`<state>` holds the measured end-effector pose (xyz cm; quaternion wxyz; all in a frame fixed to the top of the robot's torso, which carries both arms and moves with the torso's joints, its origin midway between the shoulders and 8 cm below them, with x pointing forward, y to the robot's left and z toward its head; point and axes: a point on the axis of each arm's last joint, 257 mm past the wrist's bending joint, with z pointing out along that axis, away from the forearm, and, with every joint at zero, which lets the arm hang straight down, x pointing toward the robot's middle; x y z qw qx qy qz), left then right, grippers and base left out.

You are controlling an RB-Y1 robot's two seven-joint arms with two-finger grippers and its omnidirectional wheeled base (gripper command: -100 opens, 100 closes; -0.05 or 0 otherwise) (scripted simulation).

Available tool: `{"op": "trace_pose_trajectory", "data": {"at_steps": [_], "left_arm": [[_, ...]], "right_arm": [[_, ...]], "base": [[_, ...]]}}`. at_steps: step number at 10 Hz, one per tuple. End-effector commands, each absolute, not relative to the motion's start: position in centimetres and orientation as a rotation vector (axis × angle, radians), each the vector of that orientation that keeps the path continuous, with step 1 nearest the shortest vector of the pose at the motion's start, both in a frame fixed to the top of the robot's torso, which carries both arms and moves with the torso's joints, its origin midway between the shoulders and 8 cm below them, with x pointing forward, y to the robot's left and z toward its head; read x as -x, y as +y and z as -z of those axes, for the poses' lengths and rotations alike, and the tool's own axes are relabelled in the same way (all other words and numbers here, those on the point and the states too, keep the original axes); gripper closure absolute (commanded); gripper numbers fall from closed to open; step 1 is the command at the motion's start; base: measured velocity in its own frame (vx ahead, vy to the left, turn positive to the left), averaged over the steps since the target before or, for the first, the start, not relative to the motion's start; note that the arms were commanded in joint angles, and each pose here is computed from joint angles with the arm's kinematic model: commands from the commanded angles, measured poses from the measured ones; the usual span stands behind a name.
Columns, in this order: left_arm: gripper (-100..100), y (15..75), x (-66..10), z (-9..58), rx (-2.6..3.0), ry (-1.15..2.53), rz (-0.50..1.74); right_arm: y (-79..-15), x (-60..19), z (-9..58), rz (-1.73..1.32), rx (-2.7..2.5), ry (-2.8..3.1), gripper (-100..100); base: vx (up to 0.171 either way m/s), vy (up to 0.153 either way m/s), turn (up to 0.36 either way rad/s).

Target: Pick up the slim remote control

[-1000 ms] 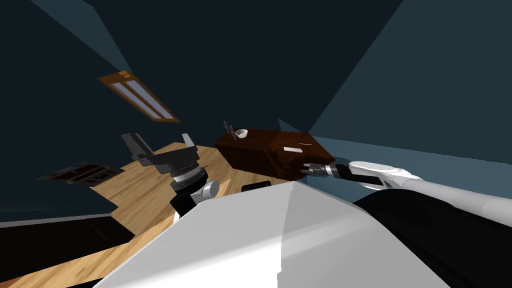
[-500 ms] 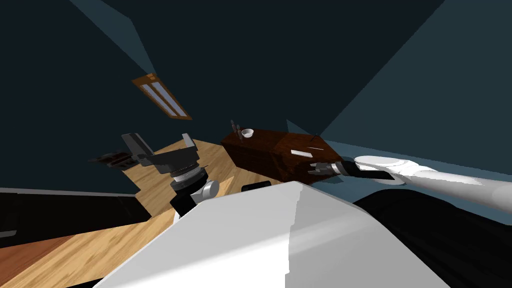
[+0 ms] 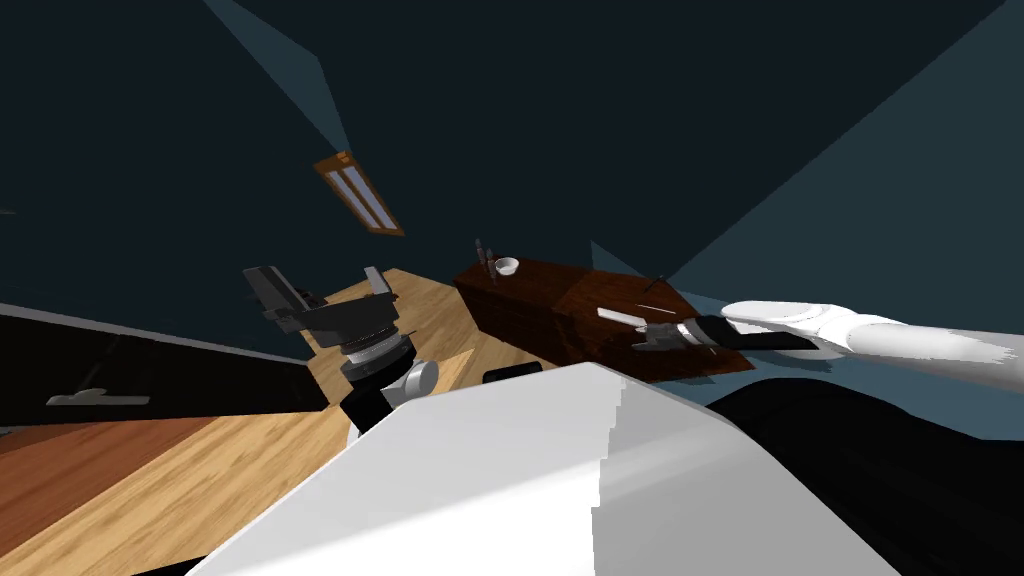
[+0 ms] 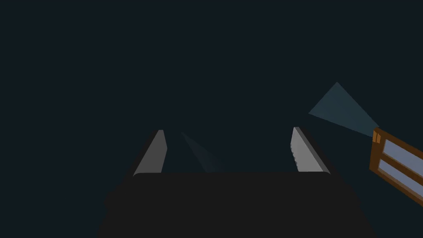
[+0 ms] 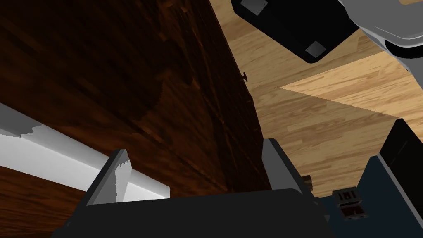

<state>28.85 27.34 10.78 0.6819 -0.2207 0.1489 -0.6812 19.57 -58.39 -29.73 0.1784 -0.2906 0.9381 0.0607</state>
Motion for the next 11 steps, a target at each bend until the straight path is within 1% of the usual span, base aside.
{"op": "trace_pose_trajectory", "data": {"at_steps": [1,3,5,6,7,8,9,10,11], "left_arm": [[0,27.3,-28.9,-10.8,0.495,0.334,1.528],[0,27.3,-28.8,-10.8,0.495,0.334,1.528],[0,27.3,-28.8,-10.8,0.495,0.334,1.528],[0,27.3,-28.8,-10.8,0.495,0.334,1.528],[0,27.3,-28.8,-10.8,0.495,0.334,1.528],[0,27.3,-28.9,-10.8,0.495,0.334,1.528],[0,27.3,-28.8,-10.8,0.495,0.334,1.528],[0,27.3,-28.8,-10.8,0.495,0.334,1.528],[0,27.3,-28.8,-10.8,0.495,0.334,1.528]], "right_arm": [[-60.9,-18.4,29.0,-0.102,0.87,2.717,-100],[-63.6,-16.3,28.5,-0.032,0.924,2.799,-100],[-65.3,-13.7,28.7,-0.006,0.95,2.875,-100],[-65.3,-13.7,28.7,-0.006,0.95,2.875,-100],[-66.0,-10.8,29.2,-0.012,0.958,2.941,-100],[-66.2,-9.6,29.5,-0.02,0.958,2.965,-100],[-65.9,-10.8,29.4,-0.015,0.956,2.945,-100],[-66.0,-10.6,29.4,-0.016,0.956,2.948,0],[-66.0,-9.4,30.4,-0.016,0.938,2.953,-100]], "base": [[0.08,0.012,0.401],[0.099,-0.01,0.354],[0.089,-0.043,0.27],[0.049,-0.028,0.101],[0.05,-0.024,0.29],[0.058,-0.041,0.273],[0.026,-0.023,0.04],[0.005,-0.004,-0.005],[0.021,-0.005,0.098]]}}
